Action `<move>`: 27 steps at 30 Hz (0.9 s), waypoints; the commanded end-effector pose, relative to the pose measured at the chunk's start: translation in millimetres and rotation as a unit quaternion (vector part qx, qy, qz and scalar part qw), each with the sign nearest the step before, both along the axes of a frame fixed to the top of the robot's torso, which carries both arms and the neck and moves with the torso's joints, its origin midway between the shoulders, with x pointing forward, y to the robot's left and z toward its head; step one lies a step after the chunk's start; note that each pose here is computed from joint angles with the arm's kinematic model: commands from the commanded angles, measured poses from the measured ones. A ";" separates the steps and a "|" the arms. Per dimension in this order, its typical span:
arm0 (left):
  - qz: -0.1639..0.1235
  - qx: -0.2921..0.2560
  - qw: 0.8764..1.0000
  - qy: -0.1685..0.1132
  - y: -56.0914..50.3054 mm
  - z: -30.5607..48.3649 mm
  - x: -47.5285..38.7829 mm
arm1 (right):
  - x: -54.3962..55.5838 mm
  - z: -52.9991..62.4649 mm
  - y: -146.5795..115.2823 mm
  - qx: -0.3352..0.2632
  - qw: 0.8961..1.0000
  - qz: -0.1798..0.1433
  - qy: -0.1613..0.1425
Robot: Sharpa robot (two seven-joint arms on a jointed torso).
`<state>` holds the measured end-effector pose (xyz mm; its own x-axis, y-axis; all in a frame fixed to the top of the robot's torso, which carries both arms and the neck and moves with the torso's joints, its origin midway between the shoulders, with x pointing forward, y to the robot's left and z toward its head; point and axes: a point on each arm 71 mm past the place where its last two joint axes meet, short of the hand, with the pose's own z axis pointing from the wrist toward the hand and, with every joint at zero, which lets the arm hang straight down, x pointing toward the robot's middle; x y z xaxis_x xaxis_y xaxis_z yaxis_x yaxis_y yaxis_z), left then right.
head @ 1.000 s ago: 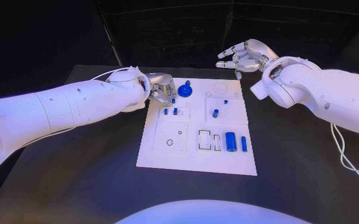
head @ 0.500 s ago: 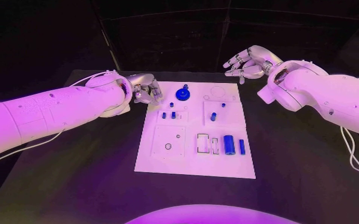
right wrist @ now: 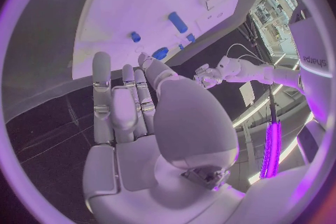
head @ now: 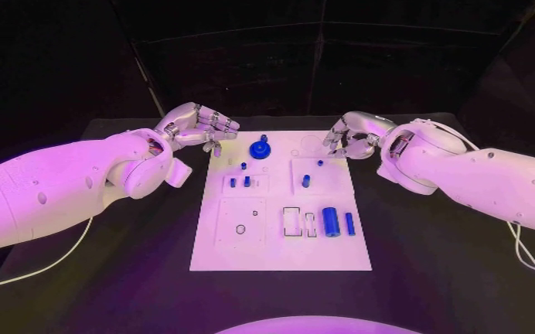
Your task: Assemble the parts on the task board
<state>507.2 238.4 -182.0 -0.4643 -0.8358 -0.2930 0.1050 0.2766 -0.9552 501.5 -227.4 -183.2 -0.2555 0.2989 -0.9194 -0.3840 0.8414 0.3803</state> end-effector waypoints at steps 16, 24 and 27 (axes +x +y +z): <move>0.004 -0.203 0.979 0.031 -3.9 10.0 -11.3 | -9.0 -20.7 22.3 -0.084 0.995 0.034 -0.031; 0.002 -0.204 0.978 0.032 -4.9 10.2 -12.5 | -6.3 -24.4 26.4 -0.087 0.995 0.034 -0.026; 0.002 -0.204 0.978 0.032 -4.8 10.2 -12.7 | -5.0 -25.6 27.1 -0.089 0.995 0.032 -0.023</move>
